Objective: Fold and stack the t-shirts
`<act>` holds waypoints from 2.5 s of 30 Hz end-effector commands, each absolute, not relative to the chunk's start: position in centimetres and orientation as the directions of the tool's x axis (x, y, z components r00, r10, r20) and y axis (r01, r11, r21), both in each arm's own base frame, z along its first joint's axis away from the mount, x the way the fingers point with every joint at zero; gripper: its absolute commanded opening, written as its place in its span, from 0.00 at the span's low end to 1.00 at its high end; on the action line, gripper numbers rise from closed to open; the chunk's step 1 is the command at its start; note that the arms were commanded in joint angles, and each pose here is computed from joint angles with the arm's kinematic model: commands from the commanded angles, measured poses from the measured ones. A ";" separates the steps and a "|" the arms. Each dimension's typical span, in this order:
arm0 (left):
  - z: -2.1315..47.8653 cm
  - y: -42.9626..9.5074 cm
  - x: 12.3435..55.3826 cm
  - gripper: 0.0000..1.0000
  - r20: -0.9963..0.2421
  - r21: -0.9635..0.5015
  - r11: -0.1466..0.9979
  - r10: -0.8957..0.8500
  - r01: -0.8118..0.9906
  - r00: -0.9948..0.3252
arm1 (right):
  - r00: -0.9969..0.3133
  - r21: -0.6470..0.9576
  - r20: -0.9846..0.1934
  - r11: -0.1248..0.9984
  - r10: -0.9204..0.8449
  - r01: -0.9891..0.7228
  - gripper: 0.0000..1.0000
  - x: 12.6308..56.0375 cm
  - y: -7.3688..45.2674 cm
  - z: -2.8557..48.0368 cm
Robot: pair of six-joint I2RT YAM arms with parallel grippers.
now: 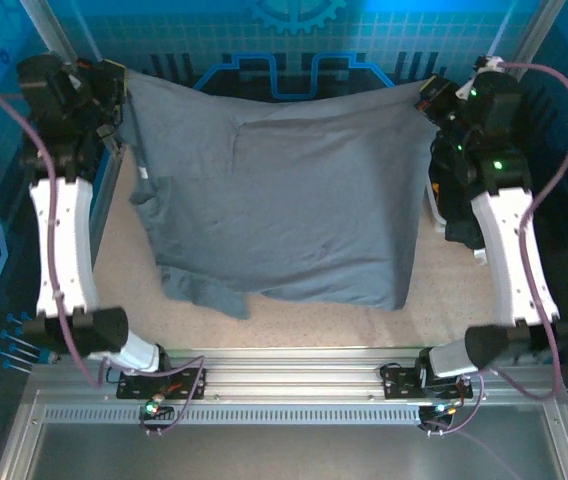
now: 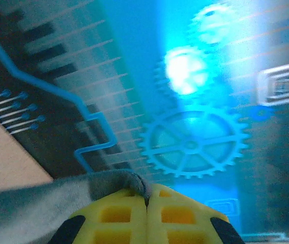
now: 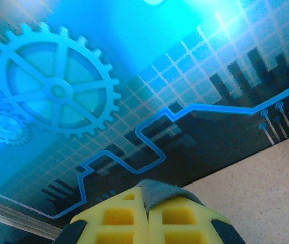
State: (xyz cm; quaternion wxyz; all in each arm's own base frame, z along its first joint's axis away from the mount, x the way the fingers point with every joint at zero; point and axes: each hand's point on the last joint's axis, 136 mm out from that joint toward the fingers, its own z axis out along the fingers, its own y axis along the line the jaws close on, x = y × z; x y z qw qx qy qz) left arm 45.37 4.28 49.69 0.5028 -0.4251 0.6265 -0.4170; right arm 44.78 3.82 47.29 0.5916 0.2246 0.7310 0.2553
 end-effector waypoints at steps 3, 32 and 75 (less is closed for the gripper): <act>52.3 4.6 48.9 0.00 -0.253 -0.965 0.262 -0.945 -0.014 -0.210 | -0.146 0.674 -0.735 0.737 0.662 -0.049 0.00 47.9 3.1 51.0; 11.6 2.1 34.4 0.58 -0.063 -0.524 0.399 -0.899 -0.752 -0.433 | -0.579 0.310 -0.385 0.692 0.719 0.652 0.60 31.6 -1.2 13.4; 1.9 -12.5 18.5 0.00 0.037 -0.058 0.736 -0.673 -0.674 -0.738 | -0.783 0.261 -0.321 0.844 0.533 0.468 0.59 24.7 4.4 13.4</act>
